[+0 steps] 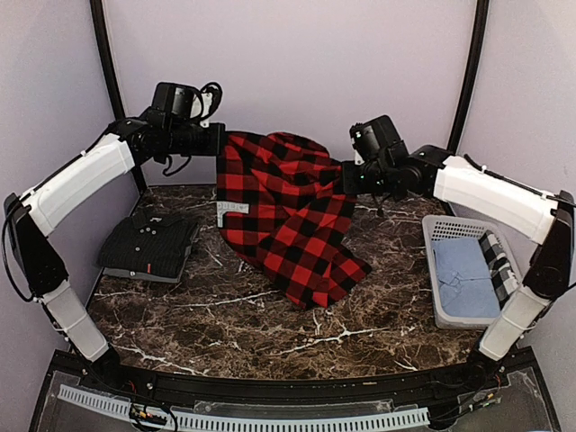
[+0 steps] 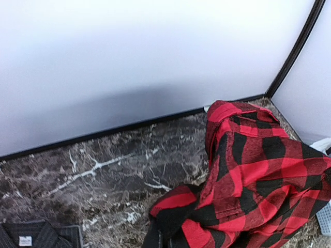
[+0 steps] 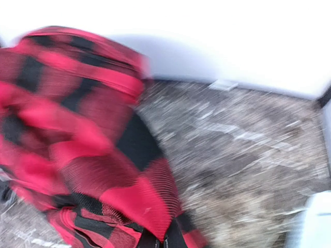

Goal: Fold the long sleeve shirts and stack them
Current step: Flatten out the crumpled shirt at the center of the board.

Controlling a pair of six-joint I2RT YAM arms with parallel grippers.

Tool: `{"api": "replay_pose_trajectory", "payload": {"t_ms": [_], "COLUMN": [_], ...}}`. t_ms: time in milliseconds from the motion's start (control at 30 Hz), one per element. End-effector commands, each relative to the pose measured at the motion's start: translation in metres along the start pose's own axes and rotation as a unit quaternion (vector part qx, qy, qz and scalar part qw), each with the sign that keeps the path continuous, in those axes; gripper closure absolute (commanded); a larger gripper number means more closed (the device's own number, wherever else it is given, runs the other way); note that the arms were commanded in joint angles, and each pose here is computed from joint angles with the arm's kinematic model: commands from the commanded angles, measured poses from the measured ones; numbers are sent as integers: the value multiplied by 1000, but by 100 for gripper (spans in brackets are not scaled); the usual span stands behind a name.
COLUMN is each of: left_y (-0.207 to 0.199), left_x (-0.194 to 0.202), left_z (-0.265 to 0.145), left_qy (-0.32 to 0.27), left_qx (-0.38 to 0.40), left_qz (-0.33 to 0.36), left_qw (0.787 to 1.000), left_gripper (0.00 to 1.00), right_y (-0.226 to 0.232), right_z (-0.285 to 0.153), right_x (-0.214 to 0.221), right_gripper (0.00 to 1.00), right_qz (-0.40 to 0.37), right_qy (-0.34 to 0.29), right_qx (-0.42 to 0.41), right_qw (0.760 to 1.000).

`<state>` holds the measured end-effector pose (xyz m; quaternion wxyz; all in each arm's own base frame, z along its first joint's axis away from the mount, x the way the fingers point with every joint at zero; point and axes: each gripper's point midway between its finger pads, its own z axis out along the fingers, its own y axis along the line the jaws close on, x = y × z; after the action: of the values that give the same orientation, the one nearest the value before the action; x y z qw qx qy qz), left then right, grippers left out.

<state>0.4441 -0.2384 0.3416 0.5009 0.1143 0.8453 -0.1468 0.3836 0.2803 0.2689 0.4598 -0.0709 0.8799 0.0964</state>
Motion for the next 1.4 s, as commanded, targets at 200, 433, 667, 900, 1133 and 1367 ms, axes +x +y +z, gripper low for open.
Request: {"api": "replay_pose_trajectory", "payload": {"t_ms": [200, 433, 667, 900, 1133, 1367], "left_y": [-14, -41, -50, -12, 53, 131], "left_x": [-165, -208, -226, -222, -117, 17], "left_z": [-178, -269, -333, -251, -29, 143], "left_qy": [-273, -373, -437, -367, -116, 64], "left_qx": [27, 99, 136, 48, 92, 44], "left_qz": [63, 101, 99, 56, -44, -162], "left_qw": [960, 917, 884, 927, 988, 984], "left_gripper": [100, 100, 100, 100, 100, 90], "right_y": [-79, -98, -104, -93, -135, -170], "right_z": [-153, -268, -332, -257, -23, 155], "right_x": [-165, -229, -249, -250, -194, -105], "right_gripper": [100, 100, 100, 100, 100, 86], "right_qz": [-41, -12, 1, -32, -18, 10], "right_qy": [-219, -365, -433, -375, -169, -1], "right_qx": [139, 120, 77, 75, 37, 48], "right_qw": [965, 923, 898, 923, 985, 999]}}
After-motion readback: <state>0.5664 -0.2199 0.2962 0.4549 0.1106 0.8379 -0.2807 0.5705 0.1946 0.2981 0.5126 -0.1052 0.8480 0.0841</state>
